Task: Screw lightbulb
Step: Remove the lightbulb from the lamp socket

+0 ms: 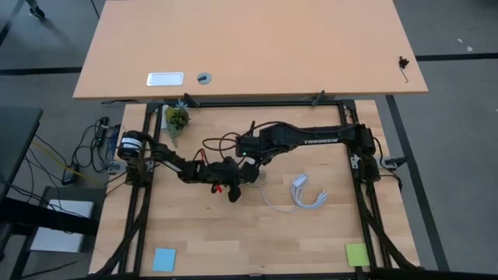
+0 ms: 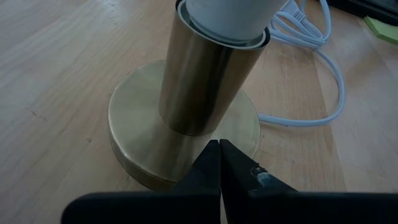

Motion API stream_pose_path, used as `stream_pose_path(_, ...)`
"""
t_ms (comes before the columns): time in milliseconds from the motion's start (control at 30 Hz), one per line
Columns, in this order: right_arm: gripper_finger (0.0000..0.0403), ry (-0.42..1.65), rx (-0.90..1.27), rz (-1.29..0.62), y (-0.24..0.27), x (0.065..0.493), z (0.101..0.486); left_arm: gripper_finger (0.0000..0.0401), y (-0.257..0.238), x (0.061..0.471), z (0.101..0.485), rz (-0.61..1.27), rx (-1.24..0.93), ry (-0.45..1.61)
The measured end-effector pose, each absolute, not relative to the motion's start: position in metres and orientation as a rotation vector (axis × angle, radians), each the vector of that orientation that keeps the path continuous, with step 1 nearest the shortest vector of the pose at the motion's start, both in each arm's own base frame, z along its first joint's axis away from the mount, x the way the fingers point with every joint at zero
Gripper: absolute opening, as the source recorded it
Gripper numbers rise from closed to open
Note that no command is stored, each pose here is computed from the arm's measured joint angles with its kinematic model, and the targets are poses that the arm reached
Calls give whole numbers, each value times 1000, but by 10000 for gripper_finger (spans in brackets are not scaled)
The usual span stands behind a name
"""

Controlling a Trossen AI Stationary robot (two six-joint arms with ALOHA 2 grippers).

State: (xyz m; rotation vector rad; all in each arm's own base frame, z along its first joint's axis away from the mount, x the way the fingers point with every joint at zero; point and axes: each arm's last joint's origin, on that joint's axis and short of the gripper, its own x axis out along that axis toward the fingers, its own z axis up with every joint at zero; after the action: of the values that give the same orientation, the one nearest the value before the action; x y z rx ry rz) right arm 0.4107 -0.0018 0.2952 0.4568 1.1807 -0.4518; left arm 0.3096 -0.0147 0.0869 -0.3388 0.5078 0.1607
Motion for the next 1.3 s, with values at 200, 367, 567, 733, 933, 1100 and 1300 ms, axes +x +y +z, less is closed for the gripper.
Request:
stream_pose_path(200,325,1190,489,-470,-2,420,278,0,-15,310,87,159,-340,509)
stream_pose_path(367,327,1273,472,-491,-2,425,256,0,-15,310,87,156,-341,509)
stream_pose_path(567,313,1342,392,-443,-3,426,245,0,-15,310,87,153,-341,510)
stream_pose_path(733,280,1382,220,-289,-2,426,245,0,-15,310,87,151,-341,510)
stream_pose_path(933,270,1416,-170,47,-2,425,246,0,-15,310,87,150,-342,510)
stream_pose_path(1100,306,1428,-362,197,2,423,245,0,-15,309,86,148,-341,515)
stream_pose_path(1300,337,1482,-362,161,11,417,252,0,-15,309,86,139,-343,519)
